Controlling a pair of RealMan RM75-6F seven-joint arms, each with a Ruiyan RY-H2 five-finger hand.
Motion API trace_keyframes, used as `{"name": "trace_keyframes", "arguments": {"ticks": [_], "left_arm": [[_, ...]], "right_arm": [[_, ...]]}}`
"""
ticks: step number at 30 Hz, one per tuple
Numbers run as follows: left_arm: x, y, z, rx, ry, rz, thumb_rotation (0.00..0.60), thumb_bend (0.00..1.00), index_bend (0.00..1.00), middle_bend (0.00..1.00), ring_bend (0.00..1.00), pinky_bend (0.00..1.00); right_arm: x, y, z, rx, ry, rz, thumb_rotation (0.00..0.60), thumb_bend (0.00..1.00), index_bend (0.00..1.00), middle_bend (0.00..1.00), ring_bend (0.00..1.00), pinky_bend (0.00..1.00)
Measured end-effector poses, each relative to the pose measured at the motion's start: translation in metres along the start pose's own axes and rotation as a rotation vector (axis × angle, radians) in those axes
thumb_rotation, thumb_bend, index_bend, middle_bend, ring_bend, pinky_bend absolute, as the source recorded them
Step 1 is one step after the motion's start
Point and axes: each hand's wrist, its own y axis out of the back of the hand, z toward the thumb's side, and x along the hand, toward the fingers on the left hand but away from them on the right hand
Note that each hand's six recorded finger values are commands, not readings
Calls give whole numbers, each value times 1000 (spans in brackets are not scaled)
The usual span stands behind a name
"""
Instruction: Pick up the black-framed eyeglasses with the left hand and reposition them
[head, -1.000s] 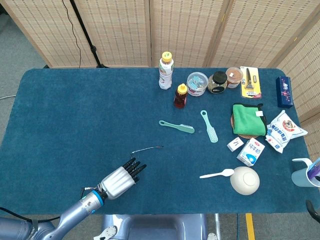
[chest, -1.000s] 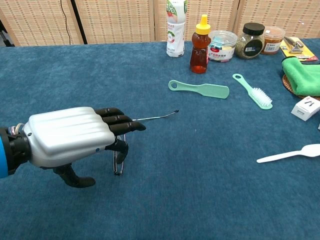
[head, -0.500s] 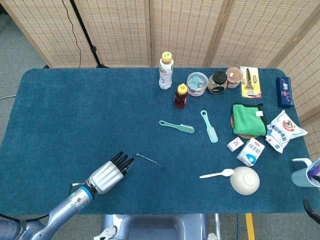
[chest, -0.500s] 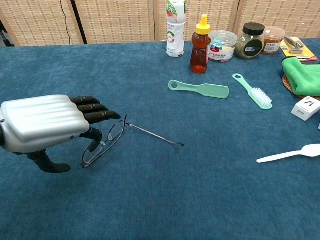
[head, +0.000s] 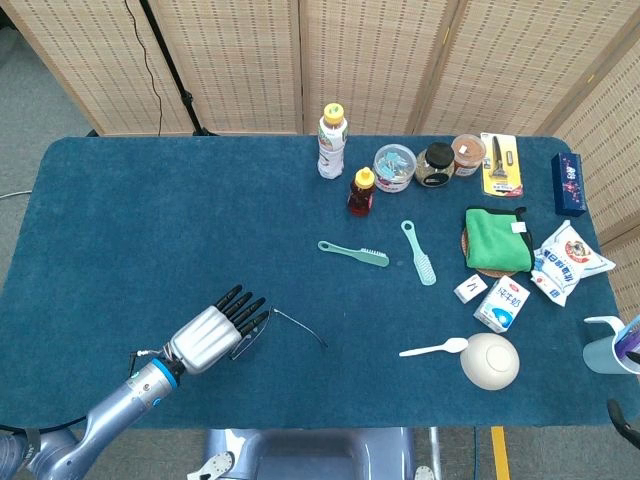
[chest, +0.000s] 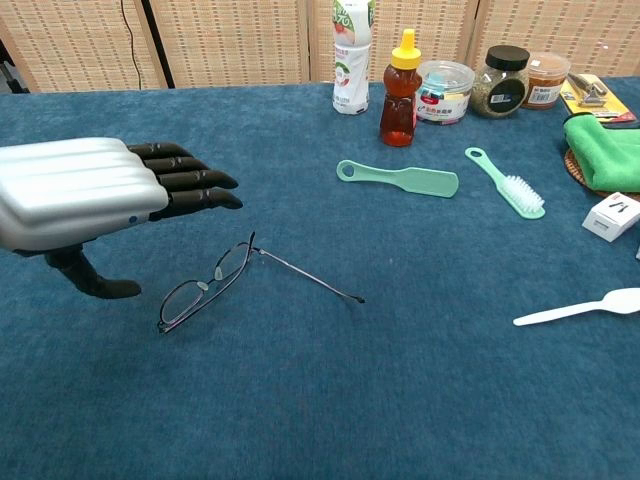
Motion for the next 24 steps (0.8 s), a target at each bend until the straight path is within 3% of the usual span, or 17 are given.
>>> {"name": "trace_keyframes", "arguments": {"ticks": [11,24], "left_arm": [[34,-22,-19,25,8,-119,549,232,0,0,0,0],[66,-22,-2,39,-14,-112,547,231,0,0,0,0]], "right_arm": [[3,2,-5,3,-17,-4,600,312,233,74,92,218],[4,2,-7,5,-25,-3,600,312,233,74,92,218]]}}
